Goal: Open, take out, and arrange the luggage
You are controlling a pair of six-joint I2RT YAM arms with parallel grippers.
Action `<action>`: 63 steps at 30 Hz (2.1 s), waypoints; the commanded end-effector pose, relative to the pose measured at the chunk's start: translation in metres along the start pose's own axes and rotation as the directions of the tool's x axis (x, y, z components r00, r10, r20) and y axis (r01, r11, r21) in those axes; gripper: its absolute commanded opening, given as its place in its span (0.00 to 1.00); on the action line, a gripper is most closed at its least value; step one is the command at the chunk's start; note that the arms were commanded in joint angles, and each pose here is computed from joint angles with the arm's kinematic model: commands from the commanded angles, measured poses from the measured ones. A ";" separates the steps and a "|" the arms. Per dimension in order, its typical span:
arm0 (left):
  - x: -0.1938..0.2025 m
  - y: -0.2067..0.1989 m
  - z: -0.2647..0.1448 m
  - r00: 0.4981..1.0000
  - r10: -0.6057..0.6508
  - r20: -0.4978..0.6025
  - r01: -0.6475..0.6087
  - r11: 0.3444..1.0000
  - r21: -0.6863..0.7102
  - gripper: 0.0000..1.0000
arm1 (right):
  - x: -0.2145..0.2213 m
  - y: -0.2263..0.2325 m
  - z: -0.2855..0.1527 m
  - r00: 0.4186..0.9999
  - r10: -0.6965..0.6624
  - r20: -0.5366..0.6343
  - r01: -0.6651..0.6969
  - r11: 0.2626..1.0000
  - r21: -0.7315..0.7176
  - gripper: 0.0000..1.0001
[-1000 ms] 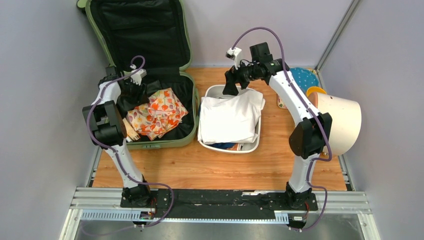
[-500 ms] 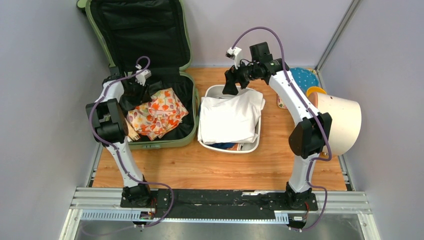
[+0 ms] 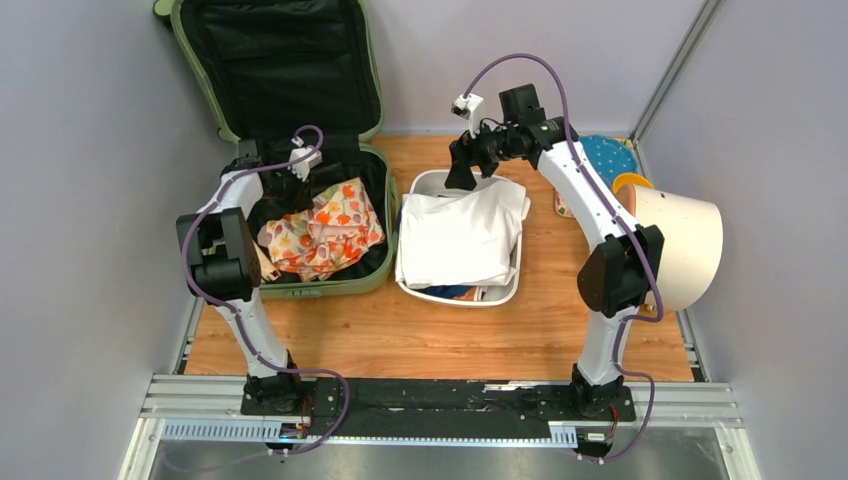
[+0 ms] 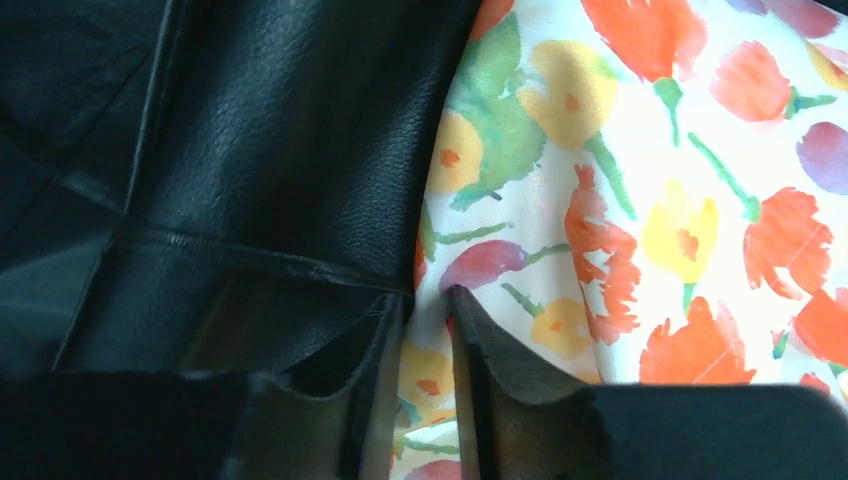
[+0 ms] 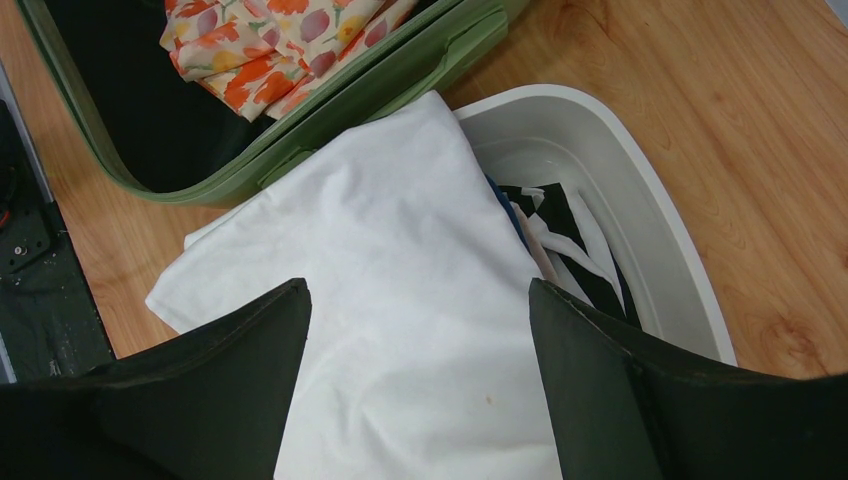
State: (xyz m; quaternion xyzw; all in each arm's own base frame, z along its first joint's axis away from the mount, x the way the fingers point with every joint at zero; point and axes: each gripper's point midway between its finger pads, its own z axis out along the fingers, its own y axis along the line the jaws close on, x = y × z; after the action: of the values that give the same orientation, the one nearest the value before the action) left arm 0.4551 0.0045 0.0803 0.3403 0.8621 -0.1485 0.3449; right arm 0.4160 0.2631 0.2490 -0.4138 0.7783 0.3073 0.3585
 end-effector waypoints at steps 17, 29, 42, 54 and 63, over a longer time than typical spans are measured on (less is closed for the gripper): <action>-0.019 0.036 -0.061 0.996 0.092 -0.009 -0.090 0.941 -0.325 0.00 | -0.016 0.003 -0.006 0.999 -0.029 0.045 0.028 1.000 0.006 0.83; -0.041 -0.011 -0.077 0.939 0.339 0.053 -0.302 0.890 -0.342 0.00 | -0.022 0.008 0.004 0.998 -0.009 0.064 0.012 0.999 -0.050 0.84; -0.032 0.025 -0.039 0.991 0.128 -0.037 -0.133 0.961 -0.242 0.35 | -0.020 0.009 0.007 0.999 -0.012 0.049 0.015 0.998 -0.053 0.84; -0.100 0.012 -0.020 0.961 0.244 0.133 -0.243 0.970 -0.023 0.56 | -0.014 0.009 0.008 0.999 -0.013 0.035 0.015 0.999 -0.051 0.84; -0.106 -0.027 0.022 0.975 0.076 0.207 -0.130 0.956 0.262 0.66 | -0.012 0.006 0.011 1.000 -0.006 0.024 0.008 0.999 -0.047 0.84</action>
State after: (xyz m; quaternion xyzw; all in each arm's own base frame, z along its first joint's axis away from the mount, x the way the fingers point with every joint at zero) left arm 0.5243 -0.0444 0.1368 0.4229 0.7920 -0.1799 0.4020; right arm 0.4169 0.2752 0.2349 -0.4110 0.7796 0.3329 0.3355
